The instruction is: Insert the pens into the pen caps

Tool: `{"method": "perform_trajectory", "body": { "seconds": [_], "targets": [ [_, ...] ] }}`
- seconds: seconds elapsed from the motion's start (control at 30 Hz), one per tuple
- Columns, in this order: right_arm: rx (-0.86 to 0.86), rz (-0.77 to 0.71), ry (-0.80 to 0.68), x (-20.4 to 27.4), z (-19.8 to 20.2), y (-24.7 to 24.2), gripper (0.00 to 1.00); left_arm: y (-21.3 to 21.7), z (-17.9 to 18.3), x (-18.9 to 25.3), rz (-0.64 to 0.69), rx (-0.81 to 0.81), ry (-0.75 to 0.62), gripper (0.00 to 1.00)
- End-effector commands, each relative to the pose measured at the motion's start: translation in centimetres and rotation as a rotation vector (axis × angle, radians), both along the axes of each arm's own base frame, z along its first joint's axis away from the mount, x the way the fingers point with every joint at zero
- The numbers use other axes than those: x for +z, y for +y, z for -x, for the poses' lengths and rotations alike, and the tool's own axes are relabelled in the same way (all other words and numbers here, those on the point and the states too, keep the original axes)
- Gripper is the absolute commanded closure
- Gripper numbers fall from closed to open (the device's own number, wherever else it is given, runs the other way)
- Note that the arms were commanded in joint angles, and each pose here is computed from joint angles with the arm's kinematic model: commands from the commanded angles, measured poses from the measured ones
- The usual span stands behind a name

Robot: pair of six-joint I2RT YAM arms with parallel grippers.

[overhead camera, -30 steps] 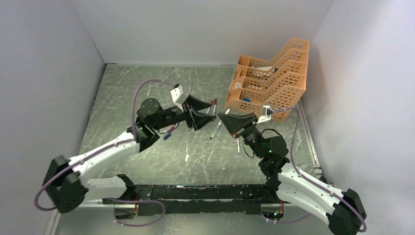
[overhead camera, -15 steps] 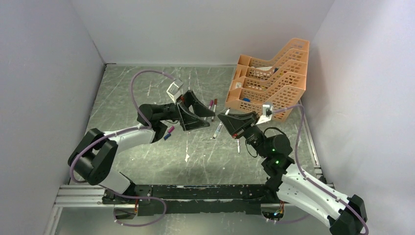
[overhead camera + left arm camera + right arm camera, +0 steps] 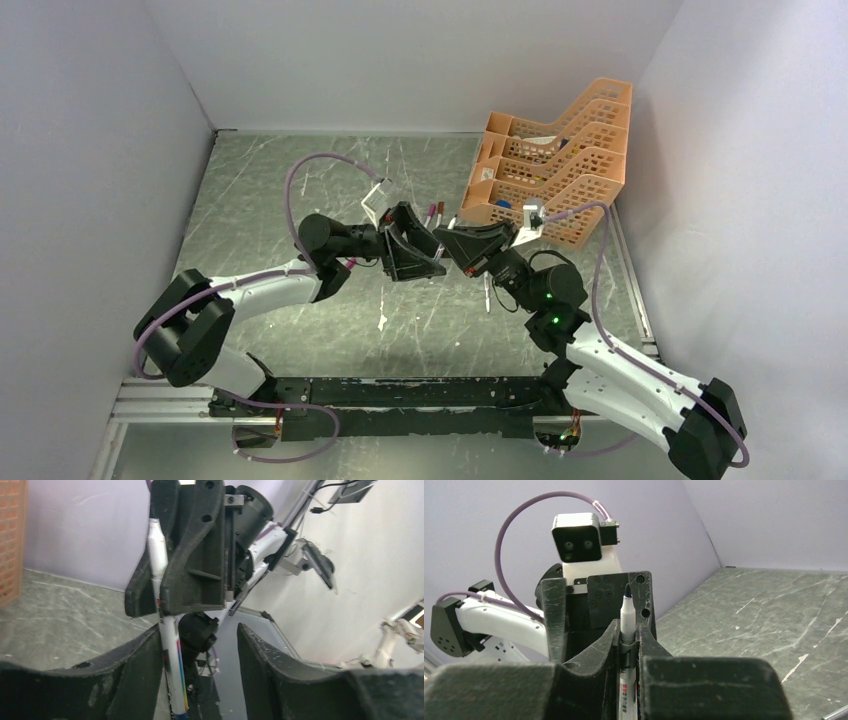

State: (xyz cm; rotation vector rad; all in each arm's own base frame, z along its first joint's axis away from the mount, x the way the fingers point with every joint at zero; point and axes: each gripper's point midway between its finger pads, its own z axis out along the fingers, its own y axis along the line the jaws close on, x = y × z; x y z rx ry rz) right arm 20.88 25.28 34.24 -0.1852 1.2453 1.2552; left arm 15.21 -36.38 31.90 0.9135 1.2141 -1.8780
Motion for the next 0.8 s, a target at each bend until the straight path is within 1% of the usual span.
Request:
{"method": "perform_trajectory", "body": {
  "seconds": [0.0,0.1,0.2,0.23,0.3,0.33,0.37,0.4,0.43,0.47,0.5,0.57,0.63,0.67,0.73,0.77],
  "targets": [
    [-0.005,-0.041,-0.052,1.7,0.0,-0.2,1.0,-0.6,-0.2,-0.1,-0.005,0.011,-0.027,0.44],
    [-0.012,-0.054,-0.06,1.9,0.1,-0.4,1.0,-0.7,-0.4,-0.5,-0.014,0.019,-0.023,0.61],
    [-0.017,-0.053,-0.063,1.7,0.1,-0.5,1.0,-0.7,-0.5,-0.6,-0.017,0.025,-0.028,0.91],
    [-0.022,-0.052,-0.062,1.7,0.1,-0.6,1.0,-0.7,-0.5,-0.6,-0.018,0.028,-0.032,0.93],
    [-0.029,-0.046,-0.062,1.6,0.2,-0.8,1.0,-0.6,-0.7,-0.9,-0.027,0.05,-0.045,0.93],
    [-0.04,-0.038,-0.057,1.4,0.1,-1.0,0.97,-0.5,-1.1,-1.1,-0.037,0.078,-0.05,0.93],
    [-0.057,-0.032,-0.051,1.2,0.0,-1.3,0.87,-0.4,-1.8,-1.4,-0.052,0.116,-0.058,0.93],
    [-0.084,-0.02,-0.041,0.9,-0.3,-1.7,0.74,-0.1,-3.0,-2.0,-0.079,0.175,-0.059,0.93],
    [-0.116,-0.011,-0.029,0.5,-0.5,-2.2,0.62,0.4,-4.7,-2.7,-0.109,0.262,-0.053,0.93],
    [-0.153,0.001,-0.014,0.1,-0.8,-2.9,0.55,1.2,-6.6,-3.5,-0.138,0.356,-0.04,0.93],
    [-0.194,0.018,0.004,-0.4,-1.1,-3.6,0.49,2.4,-8.6,-4.0,-0.154,0.456,-0.024,0.93],
    [-0.273,0.08,0.078,-2.5,-2.1,-4.7,0.47,5.0,-11.3,-4.8,-0.174,0.609,0.011,0.93],
    [-0.334,0.164,0.167,-5.4,-3.1,-5.3,0.46,7.4,-12.8,-5.1,-0.165,0.726,0.048,0.93],
    [-0.345,0.217,0.22,-7.4,-3.4,-5.2,0.47,8.4,-13.3,-5.1,-0.158,0.78,0.062,0.93],
    [-0.355,0.283,0.338,-11.2,-4.1,-4.6,0.51,10.4,-14.3,-5.0,-0.146,0.897,0.106,0.93],
    [-0.35,0.314,0.383,-12.6,-4.3,-4.1,0.52,11.1,-14.5,-5.5,-0.144,0.927,0.134,0.93]
  ]
}}
